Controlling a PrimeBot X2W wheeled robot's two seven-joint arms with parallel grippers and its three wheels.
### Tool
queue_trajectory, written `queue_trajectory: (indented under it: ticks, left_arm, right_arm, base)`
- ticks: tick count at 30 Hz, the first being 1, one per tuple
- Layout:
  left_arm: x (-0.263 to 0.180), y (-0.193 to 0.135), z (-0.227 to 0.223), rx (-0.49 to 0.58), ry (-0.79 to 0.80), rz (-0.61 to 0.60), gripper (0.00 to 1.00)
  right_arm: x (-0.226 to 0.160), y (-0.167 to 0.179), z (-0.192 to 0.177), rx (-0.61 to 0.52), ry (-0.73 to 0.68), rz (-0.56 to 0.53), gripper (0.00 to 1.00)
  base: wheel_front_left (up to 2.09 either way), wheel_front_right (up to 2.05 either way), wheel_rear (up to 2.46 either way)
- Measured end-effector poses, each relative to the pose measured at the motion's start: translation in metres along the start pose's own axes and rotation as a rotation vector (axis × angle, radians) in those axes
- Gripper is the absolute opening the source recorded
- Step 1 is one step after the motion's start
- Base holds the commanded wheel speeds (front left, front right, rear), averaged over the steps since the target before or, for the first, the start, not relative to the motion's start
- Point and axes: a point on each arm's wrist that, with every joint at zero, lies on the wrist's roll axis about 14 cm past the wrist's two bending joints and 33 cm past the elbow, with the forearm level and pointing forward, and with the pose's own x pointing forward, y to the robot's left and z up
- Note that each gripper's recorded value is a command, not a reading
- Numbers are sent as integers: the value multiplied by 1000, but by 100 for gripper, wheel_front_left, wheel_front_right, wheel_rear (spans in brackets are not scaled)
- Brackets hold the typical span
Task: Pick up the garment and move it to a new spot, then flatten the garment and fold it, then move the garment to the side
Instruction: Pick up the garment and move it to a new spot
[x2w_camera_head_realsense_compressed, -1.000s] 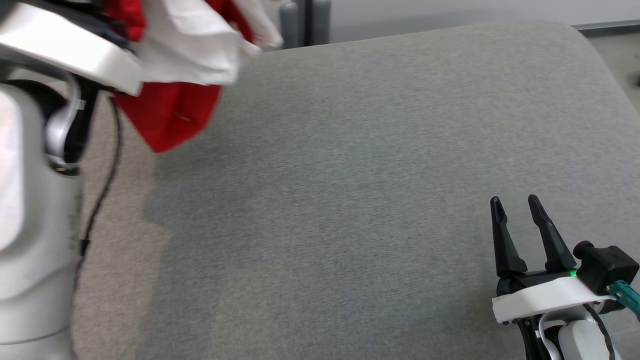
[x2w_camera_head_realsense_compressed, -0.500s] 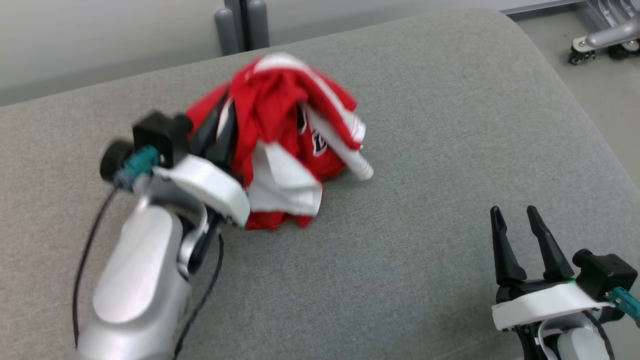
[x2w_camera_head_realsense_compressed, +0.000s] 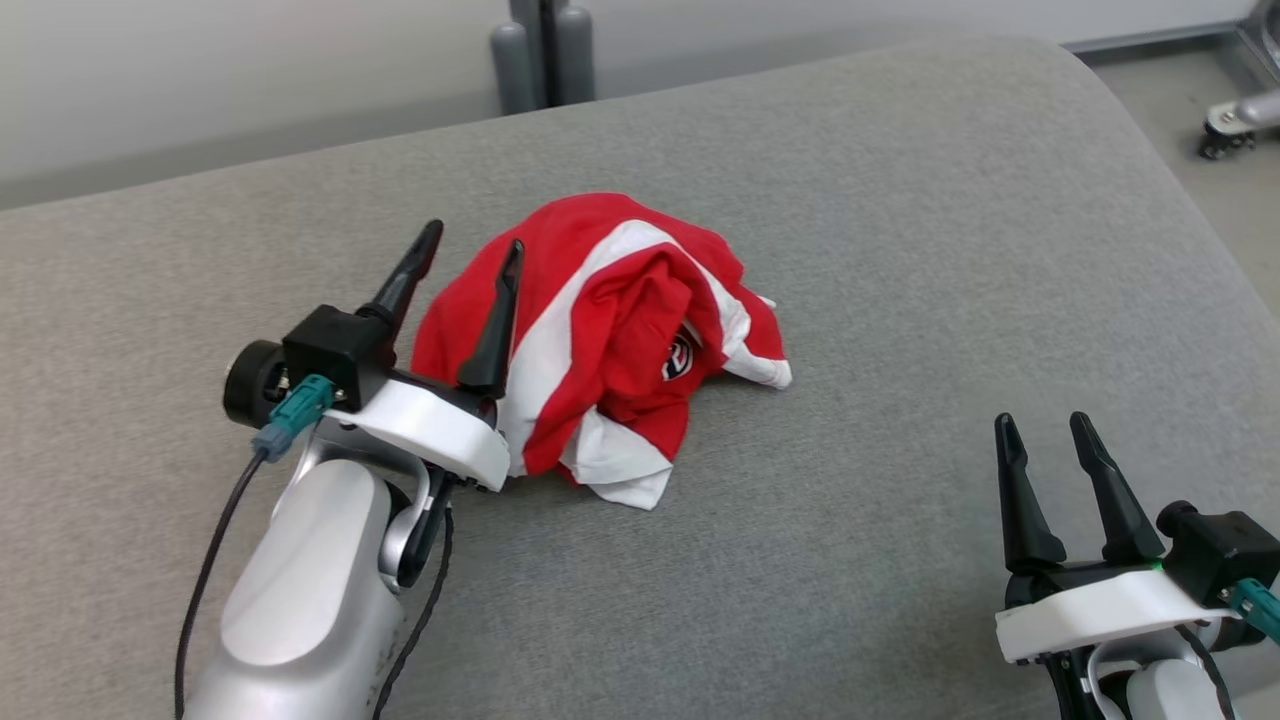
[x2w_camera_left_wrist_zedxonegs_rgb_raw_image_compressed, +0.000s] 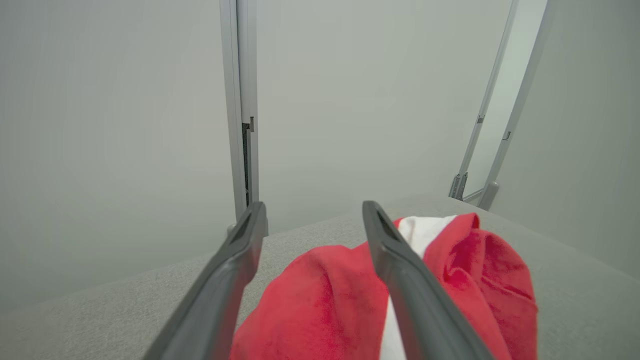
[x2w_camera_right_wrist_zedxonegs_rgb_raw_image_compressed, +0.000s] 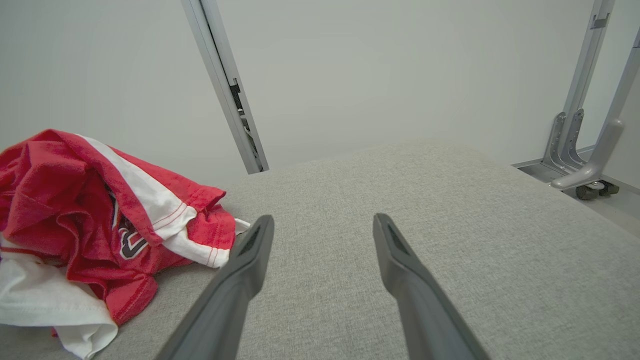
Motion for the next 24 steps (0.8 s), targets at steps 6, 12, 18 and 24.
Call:
queue_trajectory:
  ticks: [6,12,18,24]
  left_arm:
    - [-29,35,41,47,-112,118,100]
    - [-79,74,58,89,-155,263,100]
    - [-140,103,54,123,-131,402,100]
    - [-199,123,46,135,-98,543,100]
  right_arm:
    - [5,20,5,-5,-19,63,100]
    - [5,39,9,-6,-36,121,100]
    - [3,53,13,-10,-50,167,100]
    - [0,68,12,-11,-47,213,100]
  base:
    - [0,0,0]
    - [0,0,0]
    - [0,0,0]
    - [0,0,0]
